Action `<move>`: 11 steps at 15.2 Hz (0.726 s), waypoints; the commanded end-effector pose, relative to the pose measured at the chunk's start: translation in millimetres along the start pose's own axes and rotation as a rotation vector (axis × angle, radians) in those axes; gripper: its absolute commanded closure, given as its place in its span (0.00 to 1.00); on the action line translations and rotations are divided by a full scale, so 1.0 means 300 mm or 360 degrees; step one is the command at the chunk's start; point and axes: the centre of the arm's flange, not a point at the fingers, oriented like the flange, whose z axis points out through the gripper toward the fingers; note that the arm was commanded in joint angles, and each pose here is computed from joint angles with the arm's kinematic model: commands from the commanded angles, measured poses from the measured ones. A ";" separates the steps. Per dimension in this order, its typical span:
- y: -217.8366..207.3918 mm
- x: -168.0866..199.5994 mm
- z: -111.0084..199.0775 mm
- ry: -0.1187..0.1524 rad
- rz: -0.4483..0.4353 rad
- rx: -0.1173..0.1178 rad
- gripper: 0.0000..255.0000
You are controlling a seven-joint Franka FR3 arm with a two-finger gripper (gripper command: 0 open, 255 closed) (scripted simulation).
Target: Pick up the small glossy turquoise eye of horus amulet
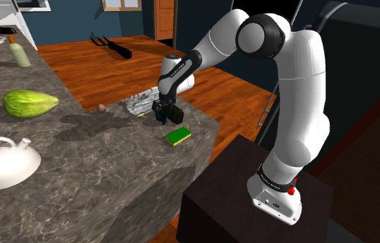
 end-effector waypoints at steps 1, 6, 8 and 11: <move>-0.001 -0.003 0.035 0.0001 0.0001 0.0000 0.00; 0.002 -0.015 0.115 0.0001 0.0001 0.0000 0.00; 0.003 -0.017 0.114 0.0001 0.0001 0.0000 1.00; -0.002 -0.013 0.115 0.0001 0.0001 0.0000 1.00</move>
